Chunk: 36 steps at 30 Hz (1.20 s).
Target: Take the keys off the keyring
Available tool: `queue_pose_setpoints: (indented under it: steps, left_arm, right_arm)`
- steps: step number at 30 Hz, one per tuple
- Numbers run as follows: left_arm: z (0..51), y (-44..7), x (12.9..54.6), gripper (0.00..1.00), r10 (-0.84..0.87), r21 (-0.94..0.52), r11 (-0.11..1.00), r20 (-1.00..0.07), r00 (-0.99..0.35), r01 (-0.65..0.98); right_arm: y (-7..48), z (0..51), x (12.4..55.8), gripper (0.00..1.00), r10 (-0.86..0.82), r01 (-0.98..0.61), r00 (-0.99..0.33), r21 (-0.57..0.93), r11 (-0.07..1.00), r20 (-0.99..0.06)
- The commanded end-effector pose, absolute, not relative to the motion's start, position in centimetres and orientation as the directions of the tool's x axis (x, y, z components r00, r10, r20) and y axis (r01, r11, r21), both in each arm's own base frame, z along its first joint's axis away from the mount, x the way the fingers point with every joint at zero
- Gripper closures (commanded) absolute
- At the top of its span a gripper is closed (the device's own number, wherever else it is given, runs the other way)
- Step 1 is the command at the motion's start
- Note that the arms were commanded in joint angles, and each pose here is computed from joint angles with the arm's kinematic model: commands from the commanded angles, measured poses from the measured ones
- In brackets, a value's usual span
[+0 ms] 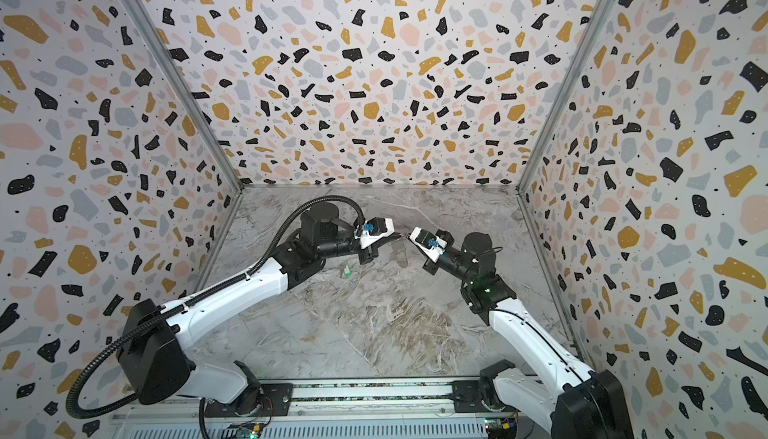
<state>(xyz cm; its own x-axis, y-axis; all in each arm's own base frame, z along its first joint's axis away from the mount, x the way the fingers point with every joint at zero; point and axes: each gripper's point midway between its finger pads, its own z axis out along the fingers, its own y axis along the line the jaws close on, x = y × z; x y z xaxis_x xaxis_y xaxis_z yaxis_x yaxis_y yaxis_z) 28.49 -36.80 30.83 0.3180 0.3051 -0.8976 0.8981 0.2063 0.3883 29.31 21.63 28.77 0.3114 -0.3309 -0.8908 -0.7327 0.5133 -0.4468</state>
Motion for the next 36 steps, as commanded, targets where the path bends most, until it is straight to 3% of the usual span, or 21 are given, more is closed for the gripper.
queue_pose_setpoints:
  steps: [1,13,27,36]
  left_arm:
    - [33.6,-36.5,28.6,1.0,0.294,0.468,0.243,-0.87,0.395,0.85]
    - [33.4,-36.8,28.6,1.0,0.339,0.513,0.256,-0.842,0.421,0.82]
    - [33.4,-38.0,25.9,1.0,0.278,0.477,0.091,-0.855,0.437,0.874]
    - [33.4,-38.2,25.6,1.0,0.258,0.442,0.055,-0.873,0.415,0.895]
  right_arm:
    - [21.0,32.2,29.2,1.0,-0.332,-0.67,0.387,-0.509,0.54,-0.86]
    - [21.3,32.5,29.1,1.0,-0.345,-0.676,0.393,-0.522,0.52,-0.852]
    - [21.1,31.2,30.0,1.0,-0.401,-0.68,0.372,-0.54,0.496,-0.837]
    - [20.7,31.4,29.8,1.0,-0.404,-0.674,0.393,-0.557,0.485,-0.826]
